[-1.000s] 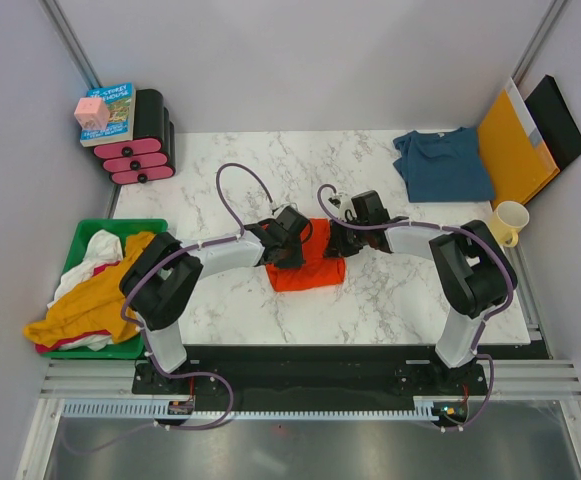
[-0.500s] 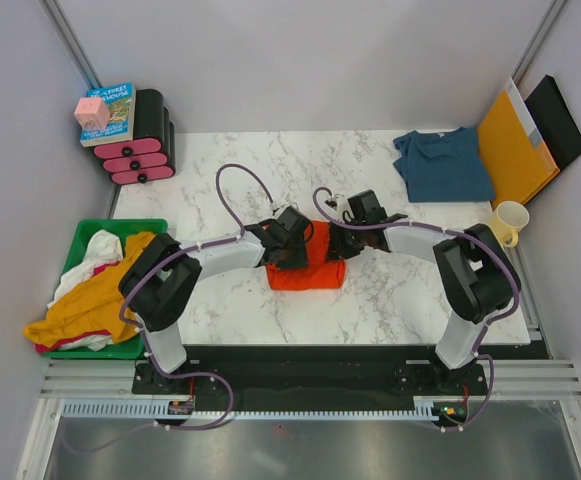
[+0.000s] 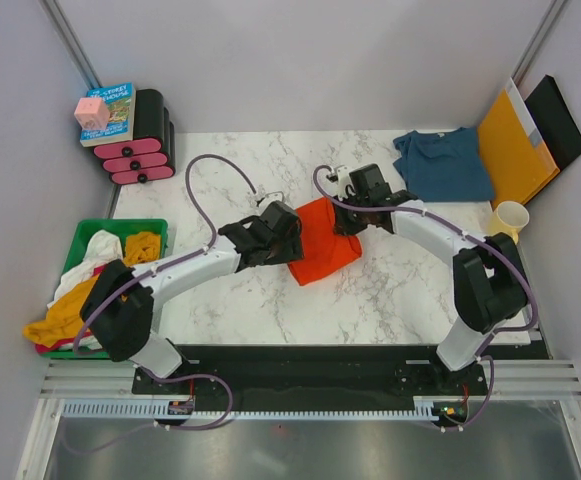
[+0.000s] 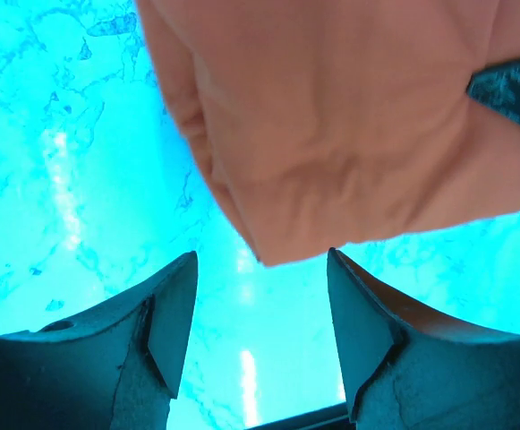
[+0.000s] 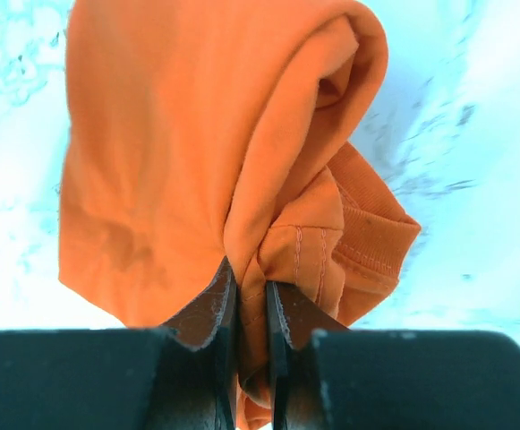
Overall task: Fold and stack the t-shirts
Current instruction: Neatly place the folded tshirt to the corner
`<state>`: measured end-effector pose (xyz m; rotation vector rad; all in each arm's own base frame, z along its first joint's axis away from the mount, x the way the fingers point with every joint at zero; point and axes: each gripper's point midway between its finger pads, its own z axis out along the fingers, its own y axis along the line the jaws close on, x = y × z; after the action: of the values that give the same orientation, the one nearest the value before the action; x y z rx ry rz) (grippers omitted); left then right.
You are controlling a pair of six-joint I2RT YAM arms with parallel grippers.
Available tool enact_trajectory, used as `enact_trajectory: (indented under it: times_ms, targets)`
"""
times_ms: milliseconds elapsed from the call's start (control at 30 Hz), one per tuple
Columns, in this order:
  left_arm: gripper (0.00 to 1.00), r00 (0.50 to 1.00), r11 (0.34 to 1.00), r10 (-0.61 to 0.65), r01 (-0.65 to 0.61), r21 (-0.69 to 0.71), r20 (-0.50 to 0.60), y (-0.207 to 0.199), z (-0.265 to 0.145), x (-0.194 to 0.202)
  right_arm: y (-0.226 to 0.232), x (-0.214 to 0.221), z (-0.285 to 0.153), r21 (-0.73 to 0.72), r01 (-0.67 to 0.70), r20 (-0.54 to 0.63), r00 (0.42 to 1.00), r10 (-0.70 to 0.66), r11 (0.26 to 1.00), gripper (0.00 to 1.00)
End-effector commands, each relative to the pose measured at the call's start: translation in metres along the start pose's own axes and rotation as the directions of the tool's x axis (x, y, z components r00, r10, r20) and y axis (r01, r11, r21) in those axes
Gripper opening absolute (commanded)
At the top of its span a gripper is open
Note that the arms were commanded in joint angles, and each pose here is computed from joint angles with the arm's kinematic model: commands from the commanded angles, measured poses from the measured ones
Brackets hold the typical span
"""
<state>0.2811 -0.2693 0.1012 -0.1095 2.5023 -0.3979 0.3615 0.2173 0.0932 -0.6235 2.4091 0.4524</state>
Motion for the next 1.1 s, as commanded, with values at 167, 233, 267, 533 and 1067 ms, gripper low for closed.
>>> enact_trajectory:
  times_ms: [167, 233, 267, 533, 1067]
  targets:
    - [0.66, 0.996, 0.996, -0.084, 0.083, 0.019, 0.043, 0.015, -0.034, 0.010, -0.064, -0.093, -0.037, 0.167, -0.030, 0.165, 0.986, 0.002, 0.986, 0.00]
    - [0.66, 0.996, 0.997, -0.081, 0.080, 0.009, 0.037, 0.020, -0.035, 0.018, -0.085, -0.100, -0.039, 0.206, -0.052, 0.178, 0.984, 0.015, 0.977, 0.00]
    - [0.66, 0.995, 0.996, -0.088, 0.087, 0.012, 0.037, 0.021, -0.037, 0.020, -0.091, -0.113, -0.044, 0.215, -0.056, 0.202, 0.979, 0.012, 0.975, 0.00]
    - [0.65, 0.995, 0.995, -0.103, 0.103, -0.007, 0.007, 0.028, -0.034, 0.040, -0.160, -0.145, -0.041, 0.322, -0.099, 0.228, 0.973, 0.025, 0.942, 0.00]
    - [0.64, 0.995, 0.997, -0.076, 0.074, -0.037, -0.063, 0.021, -0.022, 0.073, -0.244, -0.186, -0.064, 0.507, -0.025, 0.204, 0.975, -0.092, 0.861, 0.00]
